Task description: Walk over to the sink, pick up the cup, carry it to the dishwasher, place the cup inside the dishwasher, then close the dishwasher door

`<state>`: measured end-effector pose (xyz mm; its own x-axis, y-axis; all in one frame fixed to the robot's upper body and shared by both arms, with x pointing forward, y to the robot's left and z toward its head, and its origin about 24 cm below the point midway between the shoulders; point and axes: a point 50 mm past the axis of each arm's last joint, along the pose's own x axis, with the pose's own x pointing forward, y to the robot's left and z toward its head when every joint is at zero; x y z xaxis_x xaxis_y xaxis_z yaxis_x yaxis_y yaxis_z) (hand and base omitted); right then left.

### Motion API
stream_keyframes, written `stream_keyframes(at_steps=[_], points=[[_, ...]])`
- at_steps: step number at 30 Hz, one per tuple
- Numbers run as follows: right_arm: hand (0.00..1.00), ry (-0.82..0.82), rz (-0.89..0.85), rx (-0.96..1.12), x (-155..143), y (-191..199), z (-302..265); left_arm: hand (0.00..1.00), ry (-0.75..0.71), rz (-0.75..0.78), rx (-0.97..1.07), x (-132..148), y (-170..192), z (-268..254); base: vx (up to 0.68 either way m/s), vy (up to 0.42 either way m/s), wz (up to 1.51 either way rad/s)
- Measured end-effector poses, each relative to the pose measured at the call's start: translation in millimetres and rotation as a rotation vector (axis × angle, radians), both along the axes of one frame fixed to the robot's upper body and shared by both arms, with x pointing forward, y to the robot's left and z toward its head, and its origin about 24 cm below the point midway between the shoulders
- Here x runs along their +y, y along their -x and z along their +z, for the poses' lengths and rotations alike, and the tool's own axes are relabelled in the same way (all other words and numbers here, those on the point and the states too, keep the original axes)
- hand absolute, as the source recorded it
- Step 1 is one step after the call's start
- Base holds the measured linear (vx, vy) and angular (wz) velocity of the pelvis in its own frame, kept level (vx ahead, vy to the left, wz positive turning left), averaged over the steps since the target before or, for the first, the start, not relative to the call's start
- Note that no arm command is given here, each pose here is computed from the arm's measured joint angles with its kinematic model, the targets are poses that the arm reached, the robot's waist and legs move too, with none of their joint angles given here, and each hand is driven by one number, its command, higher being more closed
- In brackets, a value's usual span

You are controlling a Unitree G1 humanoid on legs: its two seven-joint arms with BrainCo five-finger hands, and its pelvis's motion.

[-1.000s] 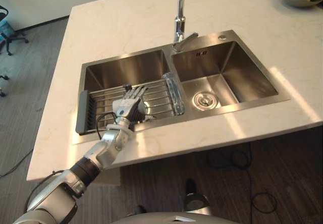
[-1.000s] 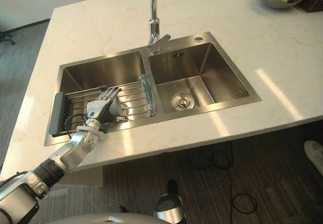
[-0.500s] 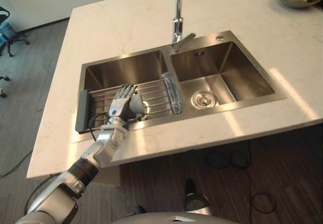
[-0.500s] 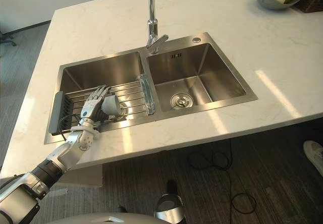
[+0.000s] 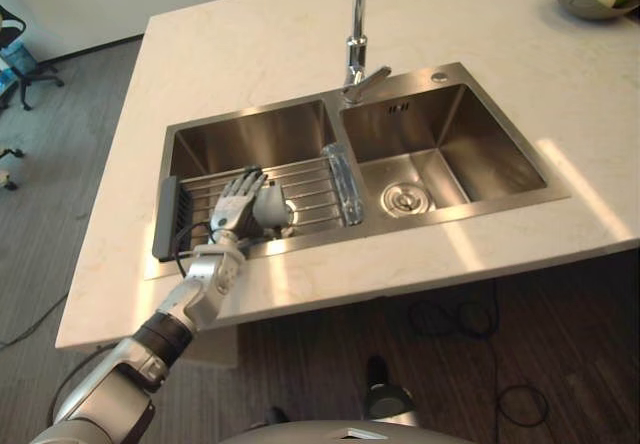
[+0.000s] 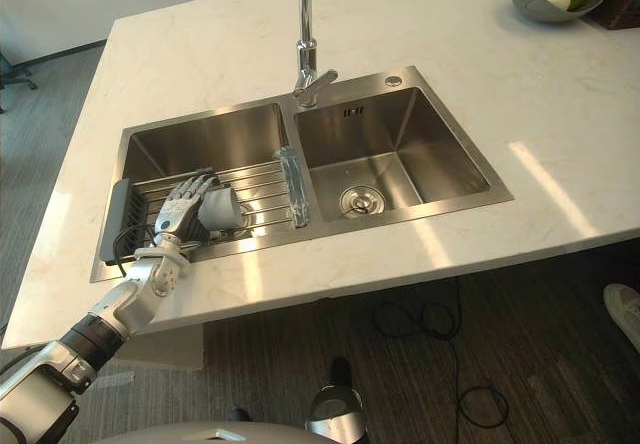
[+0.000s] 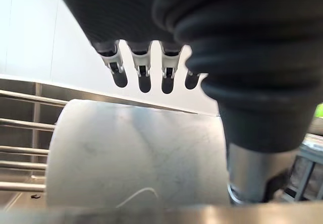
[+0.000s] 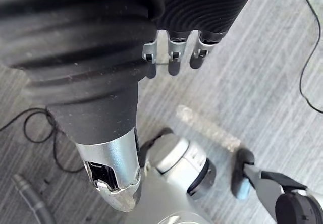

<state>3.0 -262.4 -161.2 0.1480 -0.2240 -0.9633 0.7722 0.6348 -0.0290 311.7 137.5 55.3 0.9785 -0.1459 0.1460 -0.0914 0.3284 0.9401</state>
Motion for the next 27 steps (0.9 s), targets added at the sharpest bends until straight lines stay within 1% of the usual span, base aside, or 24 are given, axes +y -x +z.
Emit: stream_keyframes(at_steps=[4,15,22,27], points=[[0.00,-0.009,0.013,0.004,2,0,-1,0.00,-0.035,0.009,-0.005,3,-1,-1,0.00,0.000,0.00],[0.00,-0.017,-0.014,0.029,3,13,-1,0.00,-0.062,-0.012,0.011,3,-3,-2,0.00,0.000,0.00],[0.00,-0.029,-0.027,0.041,5,18,-1,0.00,-0.106,-0.035,0.121,4,-8,-4,0.00,0.000,-0.02],[0.00,-0.038,-0.031,0.041,6,17,-1,0.00,-0.126,0.002,0.170,8,-9,-8,0.00,0.000,-0.04]])
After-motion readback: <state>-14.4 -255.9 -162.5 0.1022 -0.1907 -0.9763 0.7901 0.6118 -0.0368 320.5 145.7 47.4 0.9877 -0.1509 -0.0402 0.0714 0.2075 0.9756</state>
